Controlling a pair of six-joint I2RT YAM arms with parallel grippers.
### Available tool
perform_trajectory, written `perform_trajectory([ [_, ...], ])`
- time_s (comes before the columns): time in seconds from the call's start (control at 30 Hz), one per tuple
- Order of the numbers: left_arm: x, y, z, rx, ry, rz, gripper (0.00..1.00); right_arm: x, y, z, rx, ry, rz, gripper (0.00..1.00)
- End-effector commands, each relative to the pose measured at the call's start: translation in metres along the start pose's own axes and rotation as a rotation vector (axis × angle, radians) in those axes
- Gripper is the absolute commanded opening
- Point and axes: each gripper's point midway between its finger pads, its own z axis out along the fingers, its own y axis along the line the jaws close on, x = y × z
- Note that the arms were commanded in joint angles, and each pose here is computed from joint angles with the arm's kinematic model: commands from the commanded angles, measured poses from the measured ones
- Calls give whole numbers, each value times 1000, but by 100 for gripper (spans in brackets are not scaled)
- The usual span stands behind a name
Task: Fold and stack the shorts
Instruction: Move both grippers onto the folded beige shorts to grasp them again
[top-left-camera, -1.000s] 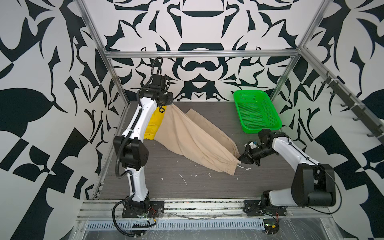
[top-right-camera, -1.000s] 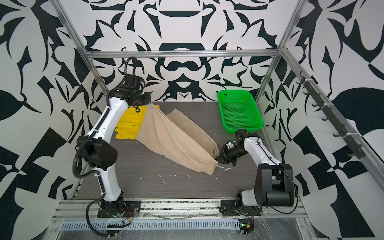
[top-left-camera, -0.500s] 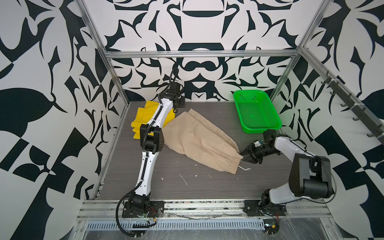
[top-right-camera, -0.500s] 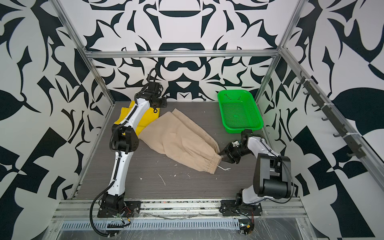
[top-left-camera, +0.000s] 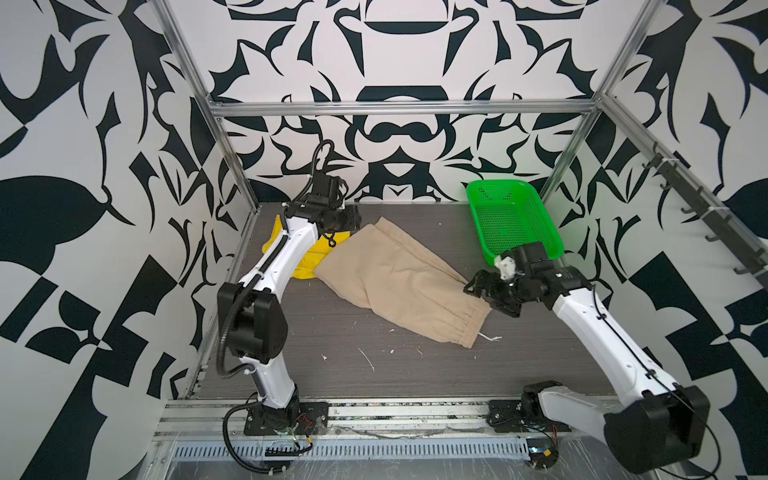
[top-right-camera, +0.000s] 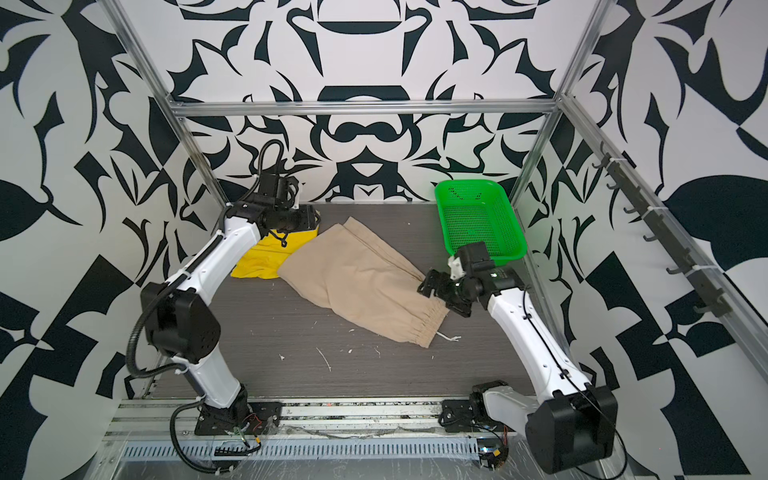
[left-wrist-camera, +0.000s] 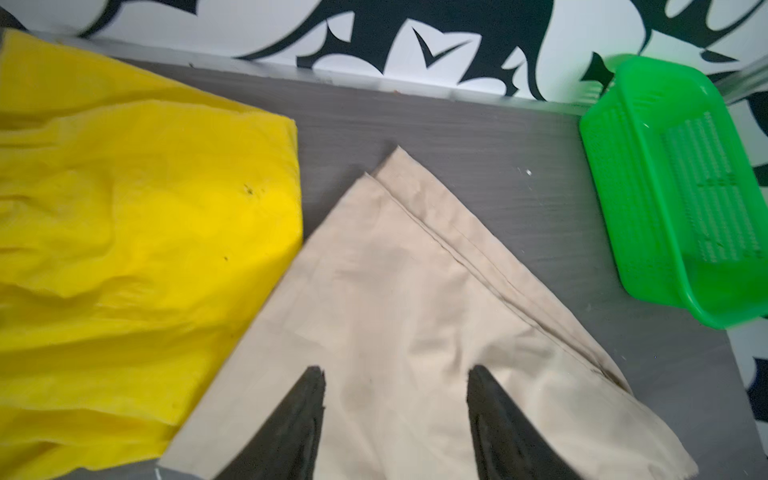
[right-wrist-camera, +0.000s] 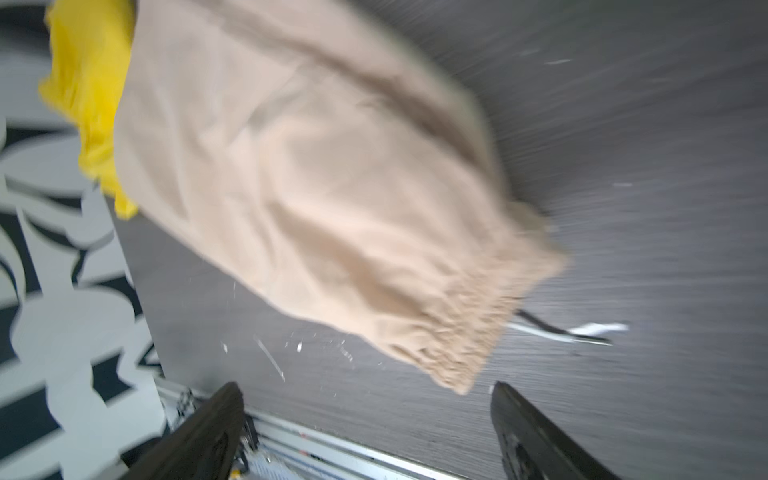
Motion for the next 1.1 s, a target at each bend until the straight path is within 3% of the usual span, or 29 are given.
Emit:
perform_trajectory([
  [0.0,55,-10,46,79,116,-86,58,-1,20,30,-48,-39,-21,96],
  [0.17,104,-17,88,79,240,-120,56,22,11,85,-60,74,6,96],
  [0.4,172,-15,116,37,382,-177,56,41,-47,109,78,165,74,97],
  [0.6,220,-5,91,-25,441,-210,57,45,-116,88,179,200,222,97],
  [0.73,253,-21,67,-7,462,-234,58,35,-140,69,220,190,241,97],
  [0.9,233,-29,24,10,336,-294,62,7,-109,42,147,117,141,97],
  [1.07,211,-7,-20,-36,225,-324,65,-13,-79,10,78,-9,70,97],
])
